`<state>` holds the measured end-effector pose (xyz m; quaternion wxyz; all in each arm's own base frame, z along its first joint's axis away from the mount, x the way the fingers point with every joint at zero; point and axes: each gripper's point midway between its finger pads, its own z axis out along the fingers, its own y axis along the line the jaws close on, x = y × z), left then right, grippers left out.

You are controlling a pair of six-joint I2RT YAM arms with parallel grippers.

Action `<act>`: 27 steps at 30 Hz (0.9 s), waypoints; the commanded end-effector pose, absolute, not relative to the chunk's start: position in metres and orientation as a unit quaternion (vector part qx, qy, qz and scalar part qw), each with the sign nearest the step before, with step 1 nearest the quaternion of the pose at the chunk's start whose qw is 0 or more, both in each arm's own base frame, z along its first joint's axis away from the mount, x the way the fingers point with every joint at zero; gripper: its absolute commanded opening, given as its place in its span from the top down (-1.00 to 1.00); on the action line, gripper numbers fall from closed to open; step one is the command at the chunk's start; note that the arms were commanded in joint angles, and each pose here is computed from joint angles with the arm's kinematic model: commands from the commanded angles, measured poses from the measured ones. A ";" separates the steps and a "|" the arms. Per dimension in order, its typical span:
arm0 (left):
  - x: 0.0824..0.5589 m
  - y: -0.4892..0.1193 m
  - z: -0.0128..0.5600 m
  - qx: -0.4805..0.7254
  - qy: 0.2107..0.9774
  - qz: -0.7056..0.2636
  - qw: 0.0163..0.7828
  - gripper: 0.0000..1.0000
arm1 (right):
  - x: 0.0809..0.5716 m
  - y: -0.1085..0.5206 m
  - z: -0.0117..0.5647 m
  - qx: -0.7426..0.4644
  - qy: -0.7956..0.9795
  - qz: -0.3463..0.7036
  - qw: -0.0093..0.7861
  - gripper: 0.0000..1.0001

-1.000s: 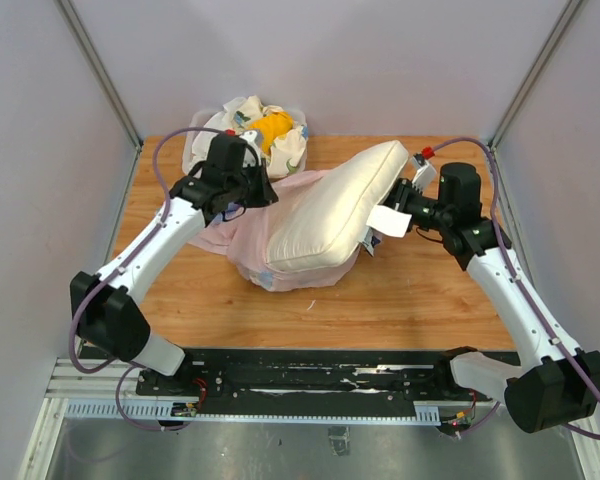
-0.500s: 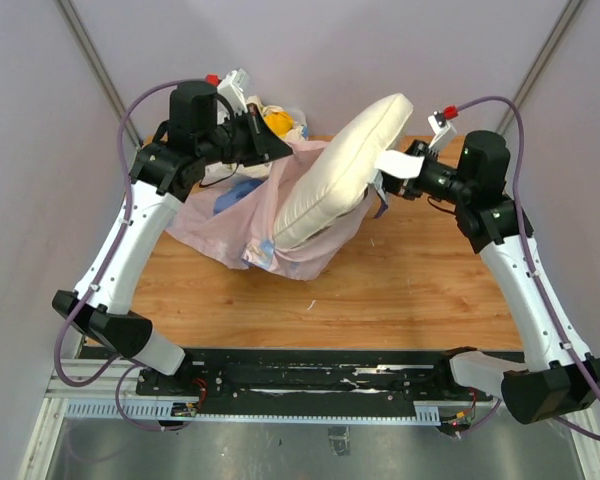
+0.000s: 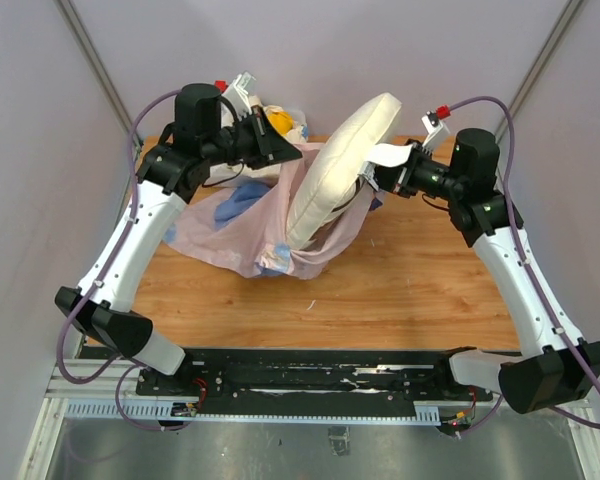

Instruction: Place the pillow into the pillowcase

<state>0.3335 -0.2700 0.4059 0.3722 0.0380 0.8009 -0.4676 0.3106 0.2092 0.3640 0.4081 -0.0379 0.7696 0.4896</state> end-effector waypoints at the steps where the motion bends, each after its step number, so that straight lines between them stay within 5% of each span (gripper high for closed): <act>1: 0.303 -0.269 0.505 0.089 0.698 -0.547 0.453 1.00 | 0.312 0.205 0.374 -0.047 0.753 0.491 0.435 0.99; 7: 0.282 -0.267 0.535 0.108 0.667 -0.573 0.463 0.99 | 0.318 0.208 0.360 -0.039 0.760 0.495 0.418 0.99; 21: 0.296 -0.267 0.476 0.083 0.697 -0.552 0.450 0.99 | 0.290 0.212 0.560 -0.145 0.605 0.547 0.561 0.99; 27: 0.291 -0.263 0.500 0.081 0.677 -0.561 0.470 1.00 | 0.297 0.214 0.529 -0.128 0.624 0.551 0.540 0.99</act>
